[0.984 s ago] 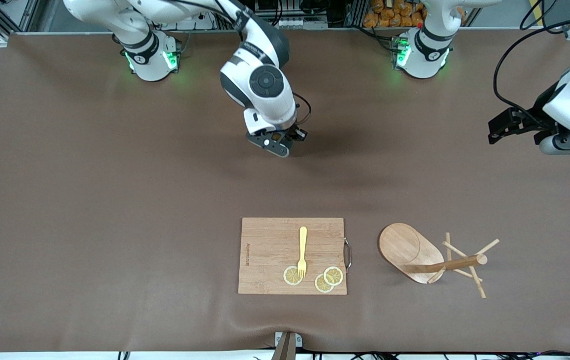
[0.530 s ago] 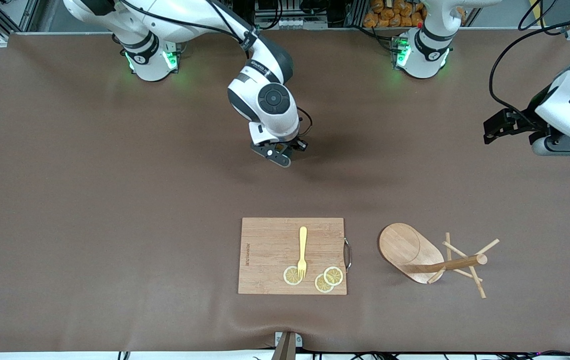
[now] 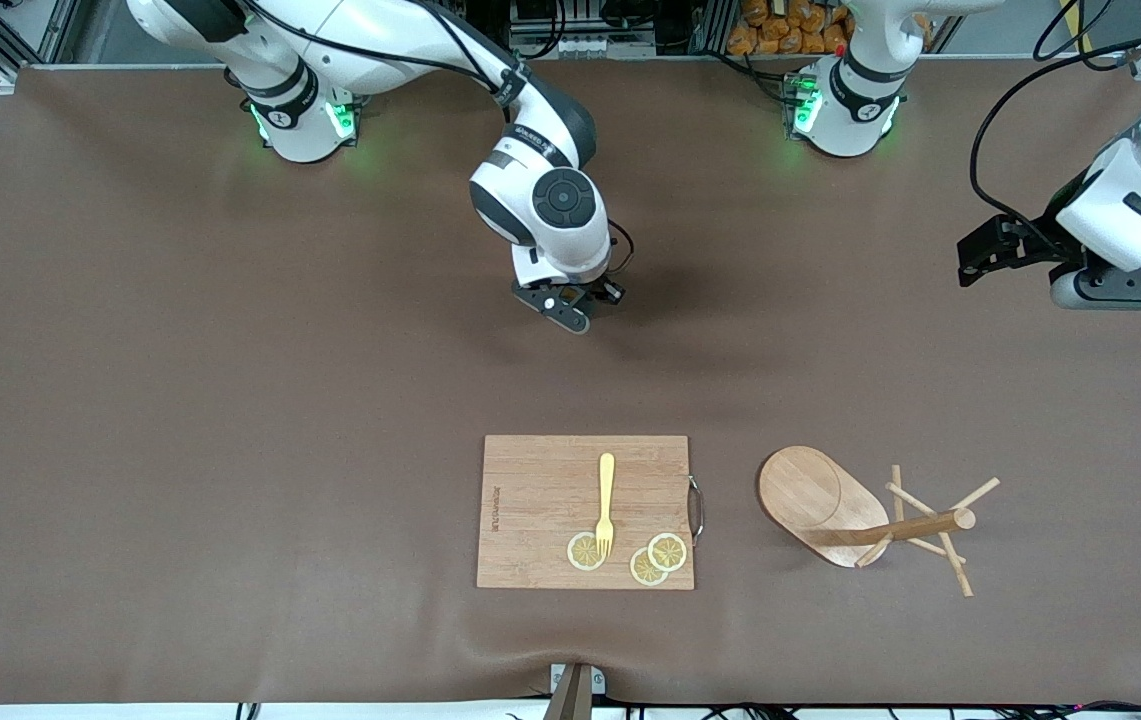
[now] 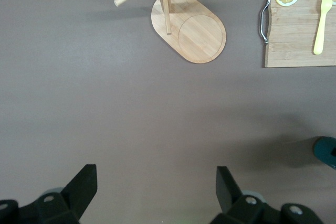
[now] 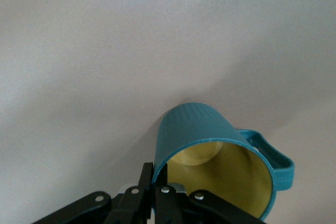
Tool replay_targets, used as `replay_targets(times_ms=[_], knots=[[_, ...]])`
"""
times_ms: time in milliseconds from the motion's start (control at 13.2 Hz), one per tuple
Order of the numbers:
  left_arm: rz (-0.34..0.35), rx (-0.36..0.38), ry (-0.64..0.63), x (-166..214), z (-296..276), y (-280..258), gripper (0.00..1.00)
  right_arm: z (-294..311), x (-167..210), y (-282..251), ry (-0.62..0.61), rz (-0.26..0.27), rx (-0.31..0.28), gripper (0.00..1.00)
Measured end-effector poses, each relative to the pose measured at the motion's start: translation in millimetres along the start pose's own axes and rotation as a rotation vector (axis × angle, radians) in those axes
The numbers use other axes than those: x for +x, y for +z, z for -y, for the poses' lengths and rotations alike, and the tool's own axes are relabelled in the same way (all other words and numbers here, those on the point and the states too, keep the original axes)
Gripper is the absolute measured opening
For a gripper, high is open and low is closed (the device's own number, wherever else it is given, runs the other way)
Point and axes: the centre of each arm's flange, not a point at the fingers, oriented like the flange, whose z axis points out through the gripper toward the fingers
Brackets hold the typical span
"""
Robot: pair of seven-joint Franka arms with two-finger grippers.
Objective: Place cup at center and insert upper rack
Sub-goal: 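Lower the mug and open the right gripper while the left gripper approaches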
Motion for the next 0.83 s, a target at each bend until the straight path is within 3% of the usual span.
replay_targets(times_ms=[303,832], knots=[[-0.02,-0.004,-0.103,-4.0,-12.8,-9.4,1.0,2.1,-1.0,7.0,0.011,0.003,0.01,0.06],[-0.103,-0.026,-0.283,-37.0,-56.0,-56.7,1.0,11.1,-4.6,-3.5,0.023,-0.03,0.043,0.74]])
